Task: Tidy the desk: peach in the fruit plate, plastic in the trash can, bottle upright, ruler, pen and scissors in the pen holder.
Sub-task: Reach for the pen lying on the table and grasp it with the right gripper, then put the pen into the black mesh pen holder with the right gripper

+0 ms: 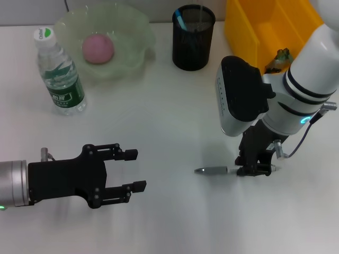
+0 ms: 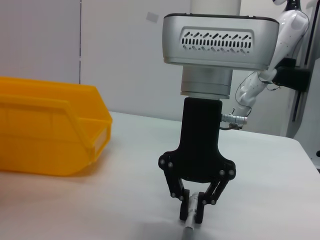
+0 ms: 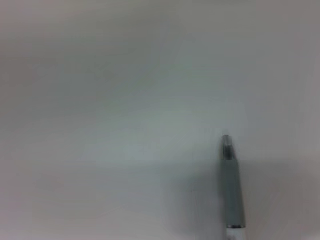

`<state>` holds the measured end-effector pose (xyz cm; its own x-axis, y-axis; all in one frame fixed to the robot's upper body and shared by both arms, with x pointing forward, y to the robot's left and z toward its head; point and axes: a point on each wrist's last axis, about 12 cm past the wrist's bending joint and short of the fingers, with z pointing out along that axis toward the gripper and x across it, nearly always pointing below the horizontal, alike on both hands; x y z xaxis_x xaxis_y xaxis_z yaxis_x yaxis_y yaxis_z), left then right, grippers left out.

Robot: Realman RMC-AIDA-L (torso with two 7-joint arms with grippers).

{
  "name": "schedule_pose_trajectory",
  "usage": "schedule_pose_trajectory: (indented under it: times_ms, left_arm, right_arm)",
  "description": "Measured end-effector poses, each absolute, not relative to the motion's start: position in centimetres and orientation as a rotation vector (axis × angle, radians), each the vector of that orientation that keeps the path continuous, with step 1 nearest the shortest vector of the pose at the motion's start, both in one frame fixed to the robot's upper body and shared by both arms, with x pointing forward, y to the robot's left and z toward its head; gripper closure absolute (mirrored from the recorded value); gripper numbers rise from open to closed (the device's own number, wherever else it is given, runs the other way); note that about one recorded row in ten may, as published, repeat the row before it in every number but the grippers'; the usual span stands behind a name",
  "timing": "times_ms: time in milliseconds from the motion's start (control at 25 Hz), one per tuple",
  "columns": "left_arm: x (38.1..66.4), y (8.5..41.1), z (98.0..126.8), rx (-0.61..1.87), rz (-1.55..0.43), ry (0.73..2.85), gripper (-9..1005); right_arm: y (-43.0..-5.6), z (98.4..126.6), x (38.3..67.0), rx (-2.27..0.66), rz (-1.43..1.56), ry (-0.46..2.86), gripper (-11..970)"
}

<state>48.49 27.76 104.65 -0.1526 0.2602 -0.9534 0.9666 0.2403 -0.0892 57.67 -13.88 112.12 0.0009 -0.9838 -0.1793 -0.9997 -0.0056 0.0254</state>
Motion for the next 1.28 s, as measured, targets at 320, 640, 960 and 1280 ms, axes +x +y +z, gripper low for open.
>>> schedule_pose_trajectory:
  times_ms: [320,640,960,1280]
  left_arm:
    - [48.6,27.8,104.7,1.169,-0.974,1.605,329]
    - [48.6,27.8,104.8,1.17,-0.975,1.6,329]
    - [48.8,27.9,104.8,1.168,-0.968,1.601,329]
    - [49.3,28.3,105.3,1.128,-0.931,1.594,329]
  right_arm:
    - [-13.6,112.2,57.5,-2.172,0.213,2.124,834]
    - [-13.5,113.3,57.6,-2.149,0.241,2.129,829]
    - [-14.7,115.9,58.9,-1.992,0.304,2.146,823]
    - [-16.3,119.1,60.3,-1.817,0.271,2.127,818]
